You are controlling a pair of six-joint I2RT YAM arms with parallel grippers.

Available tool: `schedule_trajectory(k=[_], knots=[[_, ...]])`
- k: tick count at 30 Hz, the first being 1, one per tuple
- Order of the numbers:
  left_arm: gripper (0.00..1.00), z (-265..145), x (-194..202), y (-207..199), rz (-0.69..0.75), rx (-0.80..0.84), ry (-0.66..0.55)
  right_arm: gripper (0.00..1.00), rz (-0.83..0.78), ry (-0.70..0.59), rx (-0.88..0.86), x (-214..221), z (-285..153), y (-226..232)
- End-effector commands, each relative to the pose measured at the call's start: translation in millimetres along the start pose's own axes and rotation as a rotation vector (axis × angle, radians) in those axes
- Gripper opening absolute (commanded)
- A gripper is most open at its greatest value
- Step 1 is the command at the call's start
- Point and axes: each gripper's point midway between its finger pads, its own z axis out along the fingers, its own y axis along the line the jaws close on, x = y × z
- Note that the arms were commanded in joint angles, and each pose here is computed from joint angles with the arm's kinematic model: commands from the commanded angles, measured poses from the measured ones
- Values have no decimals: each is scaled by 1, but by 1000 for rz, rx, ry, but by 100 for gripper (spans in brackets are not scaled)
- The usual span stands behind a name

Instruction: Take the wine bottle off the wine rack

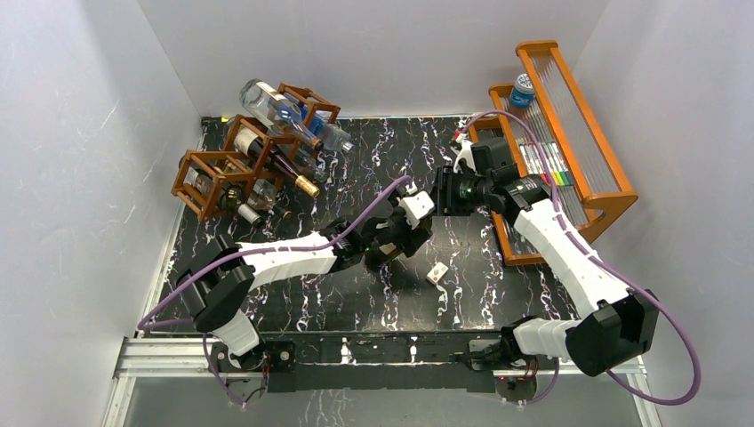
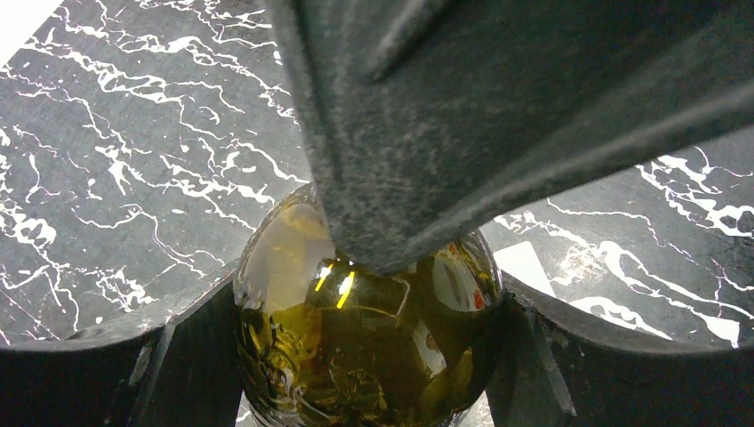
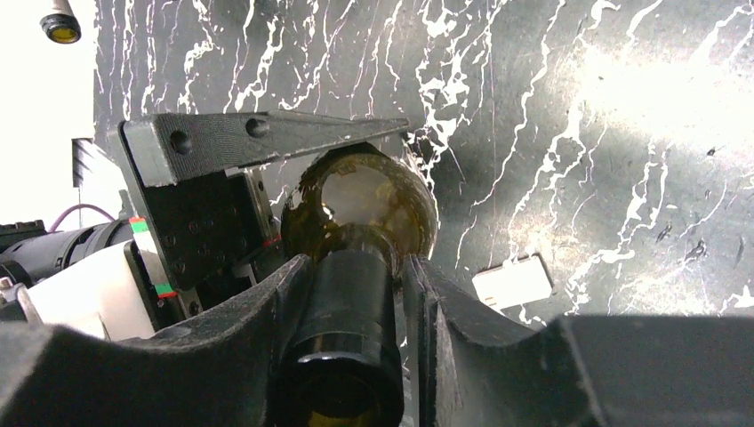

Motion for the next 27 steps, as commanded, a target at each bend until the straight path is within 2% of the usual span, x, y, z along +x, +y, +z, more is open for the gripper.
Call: schedule_trajectory(k=[1,3,5,6,8,9,10,11,13,14,15,22,27], knots=[[0,-10,-42,4,-57,-17,-95,54,-65,-126,-32,-27,0,10],[0,-11,-41,4,-65,-20,-94,55,-79,-130,-41,-31,2,12],[0,-12,-41,5,-70,-22,-94,52,-87,-120,-48,-32,5,14],[0,-13,-41,4,-72,-20,-93,47,-90,-117,-50,-33,6,15],[3,-14,-43,4,-78,-17,-91,27,-94,-123,-50,-35,7,15],[11,-15,-43,3,-90,-15,-84,16,-95,-138,-48,-39,6,15],[24,-16,-44,3,-105,-14,-80,5,-99,-154,-49,-42,4,17],[41,-19,-45,3,-116,-19,-76,0,-101,-177,-48,-47,2,18],[64,-27,-48,5,-140,-30,-73,0,-110,-228,-37,-57,-3,20],[93,-32,-50,6,-151,-35,-72,0,-113,-254,-29,-63,-6,20],[97,-37,-52,6,-161,-38,-69,0,-115,-281,-14,-70,-9,20],[98,-85,-67,16,-214,-95,-42,0,-112,-458,182,-124,-24,-1],[98,-122,-59,40,-248,-193,19,0,-94,-536,306,-162,-24,-19]])
